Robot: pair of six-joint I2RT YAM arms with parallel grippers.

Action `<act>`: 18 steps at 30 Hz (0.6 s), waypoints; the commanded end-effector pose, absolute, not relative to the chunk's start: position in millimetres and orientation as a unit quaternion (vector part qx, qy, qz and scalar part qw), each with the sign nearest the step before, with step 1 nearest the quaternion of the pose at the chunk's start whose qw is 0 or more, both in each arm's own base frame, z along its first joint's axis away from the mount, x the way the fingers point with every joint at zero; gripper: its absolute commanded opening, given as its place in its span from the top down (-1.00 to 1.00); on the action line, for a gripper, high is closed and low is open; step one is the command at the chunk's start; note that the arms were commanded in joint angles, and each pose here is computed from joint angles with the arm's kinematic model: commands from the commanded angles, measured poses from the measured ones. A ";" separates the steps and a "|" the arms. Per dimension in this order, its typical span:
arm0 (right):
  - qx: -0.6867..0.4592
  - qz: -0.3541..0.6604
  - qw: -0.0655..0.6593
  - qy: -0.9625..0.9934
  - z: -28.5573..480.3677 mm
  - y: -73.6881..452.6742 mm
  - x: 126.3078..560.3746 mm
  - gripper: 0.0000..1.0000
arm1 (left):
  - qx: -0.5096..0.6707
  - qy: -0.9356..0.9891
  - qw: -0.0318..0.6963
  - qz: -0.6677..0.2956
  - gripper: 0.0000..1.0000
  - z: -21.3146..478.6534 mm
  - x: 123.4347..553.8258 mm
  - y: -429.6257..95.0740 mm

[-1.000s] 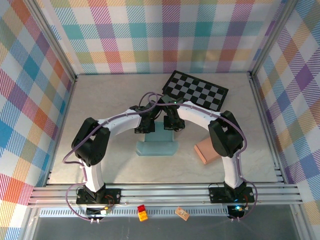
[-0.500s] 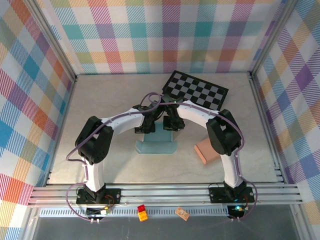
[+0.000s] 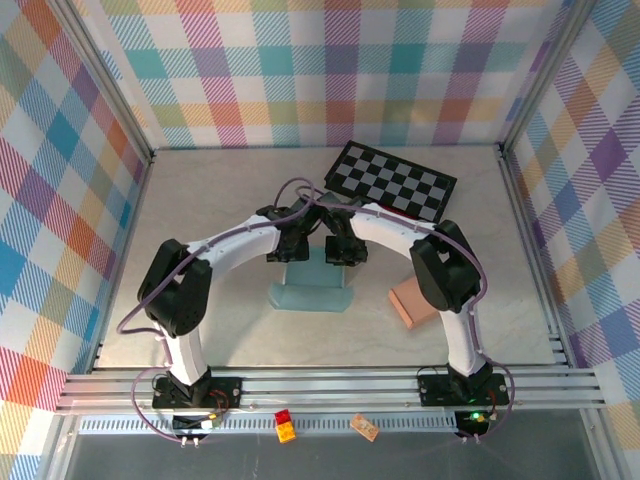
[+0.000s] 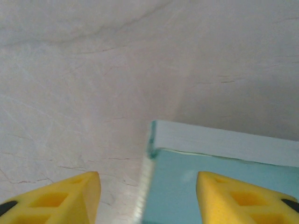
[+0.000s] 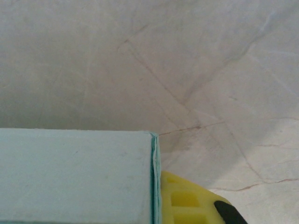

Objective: Fold the paper box

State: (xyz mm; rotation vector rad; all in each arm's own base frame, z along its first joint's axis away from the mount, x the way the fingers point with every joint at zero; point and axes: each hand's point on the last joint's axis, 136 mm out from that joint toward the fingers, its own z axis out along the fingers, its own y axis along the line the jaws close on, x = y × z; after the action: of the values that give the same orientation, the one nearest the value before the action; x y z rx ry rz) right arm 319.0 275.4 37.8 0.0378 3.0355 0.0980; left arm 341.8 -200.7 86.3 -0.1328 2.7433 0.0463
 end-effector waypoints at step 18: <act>0.398 0.078 -0.102 0.908 54.1 250.4 296.6 1.00 | -0.240 0.925 0.259 -0.142 0.22 184.6 322.3 -108.9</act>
State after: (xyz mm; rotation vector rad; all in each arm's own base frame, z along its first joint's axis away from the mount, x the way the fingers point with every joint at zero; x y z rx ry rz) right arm 314.8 242.0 32.5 1.0086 3.1019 0.2181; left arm 341.7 -121.5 206.8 -0.5734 2.4441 -0.3680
